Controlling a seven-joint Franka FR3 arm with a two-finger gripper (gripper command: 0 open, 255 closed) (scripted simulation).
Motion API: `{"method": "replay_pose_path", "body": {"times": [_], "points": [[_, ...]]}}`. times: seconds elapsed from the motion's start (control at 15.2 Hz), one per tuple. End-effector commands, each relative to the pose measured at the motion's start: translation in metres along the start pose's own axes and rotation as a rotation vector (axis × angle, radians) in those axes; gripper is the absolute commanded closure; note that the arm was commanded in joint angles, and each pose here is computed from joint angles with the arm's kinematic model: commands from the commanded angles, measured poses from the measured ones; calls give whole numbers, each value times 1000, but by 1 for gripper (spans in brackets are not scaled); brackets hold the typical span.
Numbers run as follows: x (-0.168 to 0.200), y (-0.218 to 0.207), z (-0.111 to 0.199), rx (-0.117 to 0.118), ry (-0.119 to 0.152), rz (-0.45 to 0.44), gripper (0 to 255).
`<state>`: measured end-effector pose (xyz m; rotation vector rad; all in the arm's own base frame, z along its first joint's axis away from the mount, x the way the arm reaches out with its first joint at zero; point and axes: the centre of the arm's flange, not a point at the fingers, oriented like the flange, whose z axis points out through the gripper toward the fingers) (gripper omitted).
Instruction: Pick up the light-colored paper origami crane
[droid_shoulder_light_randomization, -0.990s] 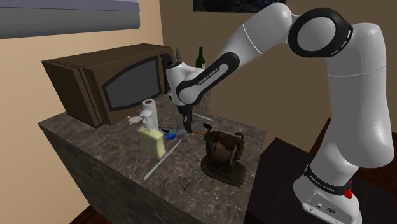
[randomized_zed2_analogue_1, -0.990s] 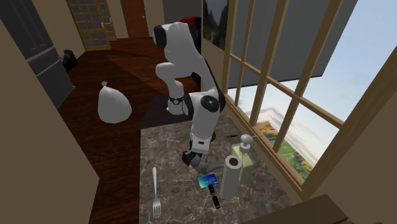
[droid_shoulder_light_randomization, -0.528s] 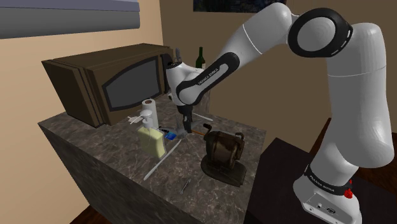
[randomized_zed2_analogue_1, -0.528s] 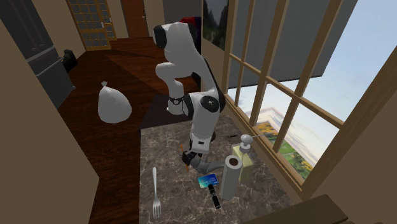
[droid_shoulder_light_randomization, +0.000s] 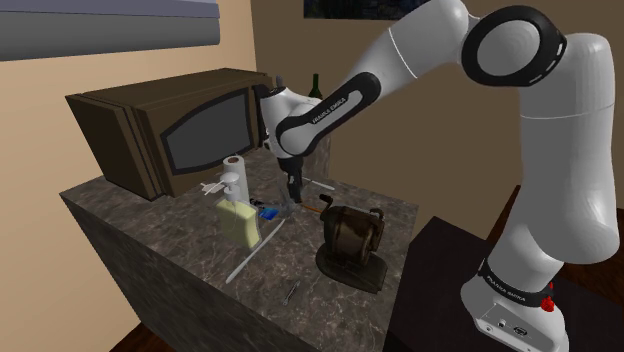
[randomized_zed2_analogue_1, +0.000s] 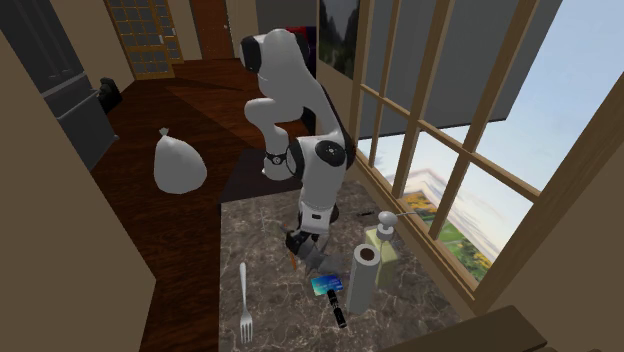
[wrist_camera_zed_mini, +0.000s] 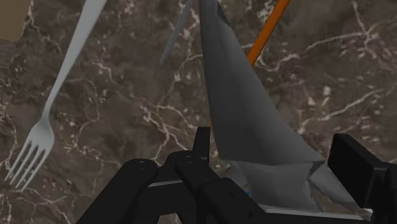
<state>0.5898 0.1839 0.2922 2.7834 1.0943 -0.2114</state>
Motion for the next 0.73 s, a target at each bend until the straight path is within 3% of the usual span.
{"method": "replay_pose_path", "body": {"times": [0.0,0.66], "points": [[-2,1,-11,0,0,0,255],[-10,5,-53,0,0,0,255]]}}
